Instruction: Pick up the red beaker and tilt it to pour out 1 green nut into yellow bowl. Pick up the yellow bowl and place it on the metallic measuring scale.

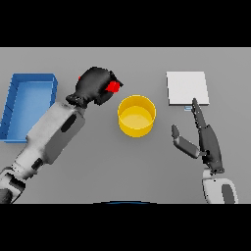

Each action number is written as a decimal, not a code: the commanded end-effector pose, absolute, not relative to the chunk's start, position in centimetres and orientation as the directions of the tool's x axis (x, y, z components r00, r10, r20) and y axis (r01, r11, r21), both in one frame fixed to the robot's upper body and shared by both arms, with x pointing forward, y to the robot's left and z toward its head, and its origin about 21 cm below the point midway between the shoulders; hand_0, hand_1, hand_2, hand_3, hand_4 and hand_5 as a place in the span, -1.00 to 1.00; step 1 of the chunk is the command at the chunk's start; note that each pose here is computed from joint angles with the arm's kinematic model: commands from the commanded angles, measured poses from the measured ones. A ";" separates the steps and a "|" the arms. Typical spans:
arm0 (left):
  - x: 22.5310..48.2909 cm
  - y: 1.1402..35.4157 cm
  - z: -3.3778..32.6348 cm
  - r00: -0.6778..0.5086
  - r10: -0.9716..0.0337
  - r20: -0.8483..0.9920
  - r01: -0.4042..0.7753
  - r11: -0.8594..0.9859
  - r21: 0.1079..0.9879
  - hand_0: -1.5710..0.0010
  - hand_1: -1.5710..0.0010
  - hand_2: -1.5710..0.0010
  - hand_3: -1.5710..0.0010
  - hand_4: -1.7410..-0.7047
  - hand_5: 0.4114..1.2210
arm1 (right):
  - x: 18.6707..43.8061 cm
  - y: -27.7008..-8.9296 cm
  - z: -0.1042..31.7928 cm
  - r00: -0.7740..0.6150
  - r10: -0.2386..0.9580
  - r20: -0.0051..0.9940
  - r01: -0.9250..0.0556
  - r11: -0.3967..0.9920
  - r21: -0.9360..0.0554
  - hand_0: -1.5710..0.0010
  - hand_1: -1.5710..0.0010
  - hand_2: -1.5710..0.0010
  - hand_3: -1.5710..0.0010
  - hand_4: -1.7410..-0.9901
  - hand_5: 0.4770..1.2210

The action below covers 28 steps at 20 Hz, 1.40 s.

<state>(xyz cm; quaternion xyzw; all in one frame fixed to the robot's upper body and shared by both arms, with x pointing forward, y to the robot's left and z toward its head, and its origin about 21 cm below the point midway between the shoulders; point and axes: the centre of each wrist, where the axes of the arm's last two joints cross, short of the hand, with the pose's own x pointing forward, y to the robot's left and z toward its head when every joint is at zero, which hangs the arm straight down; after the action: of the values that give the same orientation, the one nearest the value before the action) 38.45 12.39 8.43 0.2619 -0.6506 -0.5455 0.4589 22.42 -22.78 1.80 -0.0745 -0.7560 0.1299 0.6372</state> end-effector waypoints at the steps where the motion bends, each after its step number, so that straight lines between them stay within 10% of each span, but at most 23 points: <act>1: 38.7 12.0 8.6 -0.461 -0.853 0.246 0.146 0.201 0.969 -1.00 -1.00 -1.00 -1.00 -1.00 0.86 | 22.6 -22.9 1.7 -0.164 0.275 0.947 -0.054 0.956 -0.287 1.00 1.00 1.00 1.00 0.26 -0.34; 12: 40.6 7.0 11.3 -0.669 -0.684 -0.290 0.055 -0.435 0.899 -1.00 -1.00 -1.00 -1.00 -0.91 0.99 | 22.2 -22.4 0.9 -0.152 0.261 0.953 -0.024 0.963 -0.267 1.00 1.00 1.00 1.00 0.39 -0.52; 28: 40.5 2.2 11.2 -0.643 -0.181 -0.744 -0.312 -0.825 0.471 -1.00 -1.00 -1.00 -1.00 -0.99 1.00 | 22.3 -22.6 1.5 -0.172 0.285 0.943 0.005 0.957 -0.289 1.00 1.00 1.00 1.00 0.54 -0.60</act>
<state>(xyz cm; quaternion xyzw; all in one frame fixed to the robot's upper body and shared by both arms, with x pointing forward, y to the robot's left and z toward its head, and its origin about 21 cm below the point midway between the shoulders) 40.52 2.15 11.24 0.4196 -0.2935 -0.8582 -0.0372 22.33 -22.59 1.52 -0.0961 -0.7579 0.1100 0.6358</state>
